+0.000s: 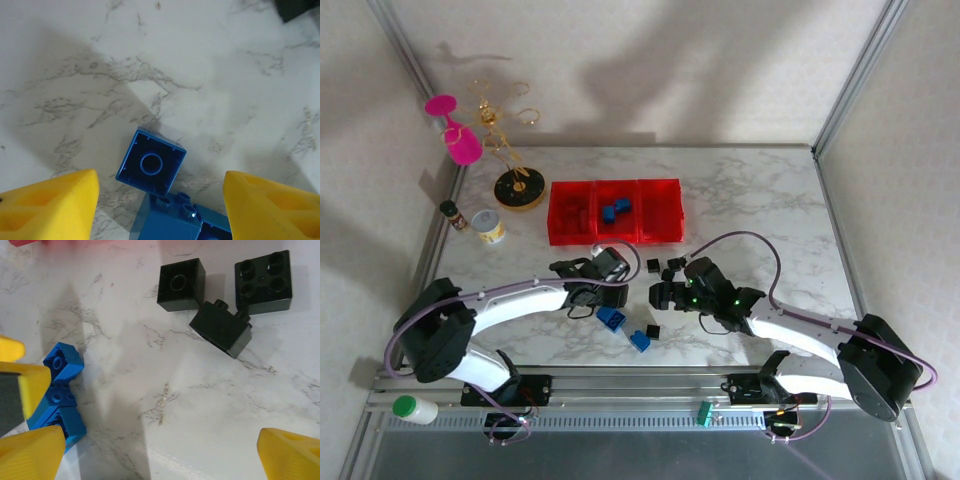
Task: Sort the legos into containers by color
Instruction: Pick up the lego from the middle-left of the table.
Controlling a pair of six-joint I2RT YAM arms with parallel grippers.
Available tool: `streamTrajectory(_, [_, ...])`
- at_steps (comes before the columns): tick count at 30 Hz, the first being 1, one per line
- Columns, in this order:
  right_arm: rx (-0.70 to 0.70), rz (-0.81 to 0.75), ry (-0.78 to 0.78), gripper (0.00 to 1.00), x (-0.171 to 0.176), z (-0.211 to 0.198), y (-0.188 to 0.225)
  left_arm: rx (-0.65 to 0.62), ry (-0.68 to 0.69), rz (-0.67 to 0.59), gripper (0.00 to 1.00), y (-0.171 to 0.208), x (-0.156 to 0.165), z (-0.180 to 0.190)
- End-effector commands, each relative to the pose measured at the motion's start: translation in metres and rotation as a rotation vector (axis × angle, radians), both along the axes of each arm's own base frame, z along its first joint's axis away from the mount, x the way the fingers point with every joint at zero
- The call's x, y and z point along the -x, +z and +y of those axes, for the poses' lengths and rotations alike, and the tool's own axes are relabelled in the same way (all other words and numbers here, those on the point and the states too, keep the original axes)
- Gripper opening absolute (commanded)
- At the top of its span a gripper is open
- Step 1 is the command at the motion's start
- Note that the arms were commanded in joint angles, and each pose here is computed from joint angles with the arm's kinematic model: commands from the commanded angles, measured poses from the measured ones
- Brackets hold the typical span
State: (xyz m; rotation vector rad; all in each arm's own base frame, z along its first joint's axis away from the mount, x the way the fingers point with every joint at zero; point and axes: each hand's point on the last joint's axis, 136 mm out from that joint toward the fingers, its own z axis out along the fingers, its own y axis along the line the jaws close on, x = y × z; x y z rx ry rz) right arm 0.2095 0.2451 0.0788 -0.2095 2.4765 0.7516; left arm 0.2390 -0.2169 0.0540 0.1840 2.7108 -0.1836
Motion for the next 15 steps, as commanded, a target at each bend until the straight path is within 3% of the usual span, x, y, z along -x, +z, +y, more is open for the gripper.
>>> streamTrajectory(1, [0.003, -0.019, -0.015, 0.99, -0.001, -0.001, 0.003, -0.050, 0.015, -0.012, 0.66, -0.007, -0.004, 0.005])
streamTrajectory(8, [0.008, -0.033, -0.032, 0.99, -0.003, -0.005, 0.006, -0.086, 0.003, 0.009, 0.61, -0.028, -0.008, 0.001])
streamTrajectory(15, [0.001, -0.033, -0.034, 0.99, -0.004, -0.003, 0.006, -0.094, -0.002, -0.001, 0.48, -0.031, -0.012, 0.000])
